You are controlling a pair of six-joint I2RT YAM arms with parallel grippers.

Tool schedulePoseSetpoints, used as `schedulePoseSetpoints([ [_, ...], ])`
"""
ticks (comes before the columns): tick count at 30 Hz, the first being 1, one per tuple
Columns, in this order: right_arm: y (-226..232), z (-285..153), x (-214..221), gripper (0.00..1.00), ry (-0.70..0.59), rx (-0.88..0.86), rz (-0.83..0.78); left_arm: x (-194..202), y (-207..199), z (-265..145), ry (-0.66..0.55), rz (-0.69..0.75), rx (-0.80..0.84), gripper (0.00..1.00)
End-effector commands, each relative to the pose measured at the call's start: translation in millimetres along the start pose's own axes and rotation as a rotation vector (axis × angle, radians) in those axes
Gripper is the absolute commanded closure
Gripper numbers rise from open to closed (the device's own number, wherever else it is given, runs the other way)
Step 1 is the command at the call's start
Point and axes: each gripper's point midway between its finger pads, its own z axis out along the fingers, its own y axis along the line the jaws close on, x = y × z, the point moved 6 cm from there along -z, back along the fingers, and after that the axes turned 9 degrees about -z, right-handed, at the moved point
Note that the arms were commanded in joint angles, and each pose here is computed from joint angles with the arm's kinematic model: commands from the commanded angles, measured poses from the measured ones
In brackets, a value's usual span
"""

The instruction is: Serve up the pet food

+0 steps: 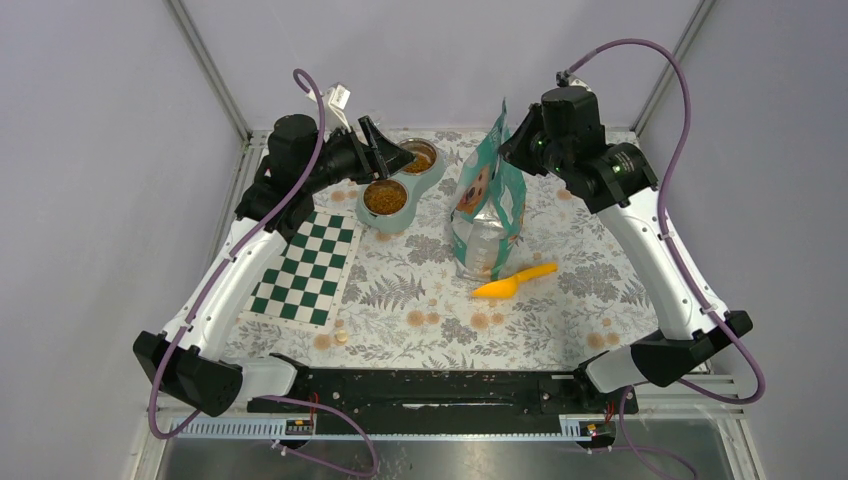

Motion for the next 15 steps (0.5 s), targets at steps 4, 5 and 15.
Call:
schedulePoseSetpoints([
  [4, -2.9, 7.9, -3.4, 0.85, -0.025, 0.021, 0.008, -12.9, -15.1, -2.2, -0.04, 0.044, 0.035, 0.39],
  [5, -3.3, 9.1, -2.3, 0.85, -0.021, 0.023, 0.007, -12.8, -14.7, -2.2, -0.04, 0.045, 0.034, 0.39],
  [15, -6.4, 12.1, 1.6, 0.95, -0.011, 0.036, 0.008, -12.7, -14.2, -1.9, -0.039, 0.042, 0.03, 0.39],
])
